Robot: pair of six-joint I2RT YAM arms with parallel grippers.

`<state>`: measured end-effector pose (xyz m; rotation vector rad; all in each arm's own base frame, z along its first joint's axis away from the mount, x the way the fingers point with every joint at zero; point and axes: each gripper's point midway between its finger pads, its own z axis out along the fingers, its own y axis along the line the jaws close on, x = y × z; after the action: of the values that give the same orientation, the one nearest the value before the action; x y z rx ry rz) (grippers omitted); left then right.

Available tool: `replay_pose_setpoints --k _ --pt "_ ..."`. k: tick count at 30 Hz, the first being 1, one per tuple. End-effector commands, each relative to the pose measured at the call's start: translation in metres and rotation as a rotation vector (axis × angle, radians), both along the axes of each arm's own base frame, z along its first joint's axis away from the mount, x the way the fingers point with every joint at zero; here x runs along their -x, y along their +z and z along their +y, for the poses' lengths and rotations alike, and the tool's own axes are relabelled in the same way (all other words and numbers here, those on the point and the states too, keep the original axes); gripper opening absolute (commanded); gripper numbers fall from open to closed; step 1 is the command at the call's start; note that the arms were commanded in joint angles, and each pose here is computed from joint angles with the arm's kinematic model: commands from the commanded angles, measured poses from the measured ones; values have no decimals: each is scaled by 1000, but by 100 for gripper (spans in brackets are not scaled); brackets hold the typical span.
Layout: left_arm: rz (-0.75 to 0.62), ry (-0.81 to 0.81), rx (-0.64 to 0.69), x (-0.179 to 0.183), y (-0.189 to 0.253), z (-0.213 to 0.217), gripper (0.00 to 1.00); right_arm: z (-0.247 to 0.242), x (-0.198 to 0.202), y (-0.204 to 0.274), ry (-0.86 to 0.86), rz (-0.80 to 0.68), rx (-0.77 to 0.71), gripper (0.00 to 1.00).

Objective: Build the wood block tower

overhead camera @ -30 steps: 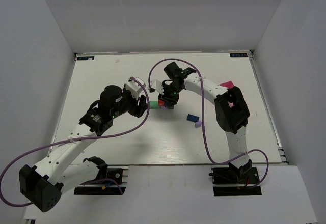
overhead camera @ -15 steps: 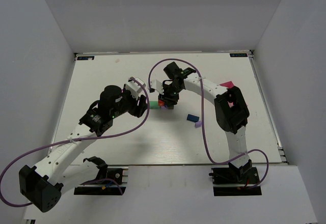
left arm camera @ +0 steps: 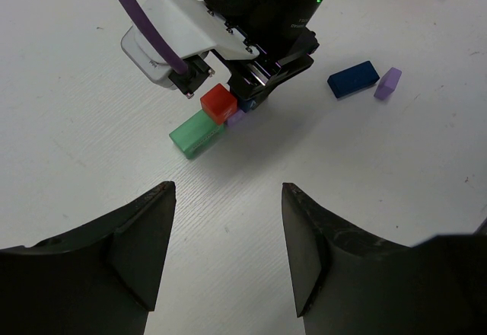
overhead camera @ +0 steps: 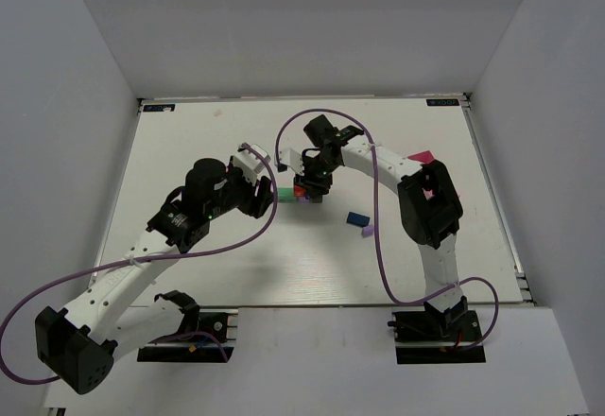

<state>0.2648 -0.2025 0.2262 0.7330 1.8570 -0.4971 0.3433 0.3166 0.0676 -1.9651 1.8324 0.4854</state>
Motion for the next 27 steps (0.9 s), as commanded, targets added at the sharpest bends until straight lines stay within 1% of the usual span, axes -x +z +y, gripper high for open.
replay_pose_setpoints --k 1,27 --pt "-19 -5 20 2 7 1 68 5 -9 16 4 -36 -26 23" --pt "-19 -5 20 2 7 1 68 3 -12 17 -11 -44 -24 23"
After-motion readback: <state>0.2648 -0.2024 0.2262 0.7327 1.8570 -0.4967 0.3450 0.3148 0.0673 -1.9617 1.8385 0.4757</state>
